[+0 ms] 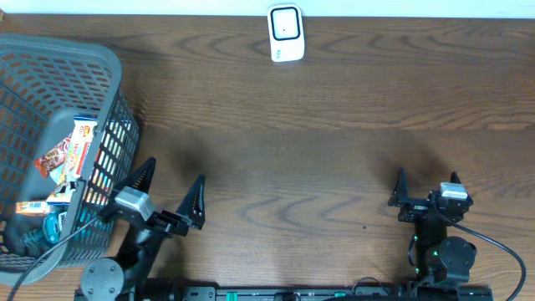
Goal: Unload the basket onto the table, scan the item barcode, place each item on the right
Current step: 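Reach the left gripper into the basket toward the snack bag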
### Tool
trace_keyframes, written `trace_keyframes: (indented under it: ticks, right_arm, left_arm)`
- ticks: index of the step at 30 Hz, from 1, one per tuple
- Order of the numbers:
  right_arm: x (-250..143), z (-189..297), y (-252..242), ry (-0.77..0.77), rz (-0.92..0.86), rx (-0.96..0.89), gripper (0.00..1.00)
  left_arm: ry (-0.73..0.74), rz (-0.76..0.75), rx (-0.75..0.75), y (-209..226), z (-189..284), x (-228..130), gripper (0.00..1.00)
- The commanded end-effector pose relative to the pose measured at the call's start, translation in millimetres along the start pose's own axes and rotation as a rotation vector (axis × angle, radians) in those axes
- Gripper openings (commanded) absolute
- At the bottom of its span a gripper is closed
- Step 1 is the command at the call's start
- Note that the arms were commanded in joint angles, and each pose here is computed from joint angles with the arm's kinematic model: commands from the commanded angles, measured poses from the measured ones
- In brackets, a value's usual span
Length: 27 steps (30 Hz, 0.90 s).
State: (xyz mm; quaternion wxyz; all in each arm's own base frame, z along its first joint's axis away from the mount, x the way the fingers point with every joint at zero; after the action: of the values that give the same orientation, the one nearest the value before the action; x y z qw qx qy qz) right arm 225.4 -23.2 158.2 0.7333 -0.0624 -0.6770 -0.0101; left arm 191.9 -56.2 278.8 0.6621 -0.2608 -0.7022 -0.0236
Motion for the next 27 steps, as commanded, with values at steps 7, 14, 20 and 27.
trace_keyframes:
  ticks: [7,14,20,27]
  right_arm:
    - [0,0,0,-0.001,0.016,-0.004,0.99]
    - [0,0,0,-0.001,0.016,-0.004,0.99]
    - [0,0,0,-0.001,0.016,-0.004,0.99]
    - [0,0,0,-0.001,0.016,-0.004,0.99]
  left_arm:
    - [0.094,0.144,0.030,-23,-10,67,1.00]
    - [0.285,0.235,0.043,-44,-20,106,1.00]
    - [0.430,0.314,0.043,-45,-19,81,1.00]
    - [0.364,0.359,0.158,-29,-28,98,0.98]
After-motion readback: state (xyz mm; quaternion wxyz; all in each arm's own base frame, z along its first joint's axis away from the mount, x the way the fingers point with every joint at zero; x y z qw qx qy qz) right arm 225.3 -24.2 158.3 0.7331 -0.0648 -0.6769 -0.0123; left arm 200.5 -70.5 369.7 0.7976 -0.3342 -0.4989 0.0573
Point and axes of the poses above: each gripper's point midway between its finger pads, its own z axis back along the fingers, its own y axis along the line the jaws close on, x = y × z, the point moved 2 cm from there along z, back along the fingers, and after that the axes turned 5 degrees about z, right-handed, at the moved point
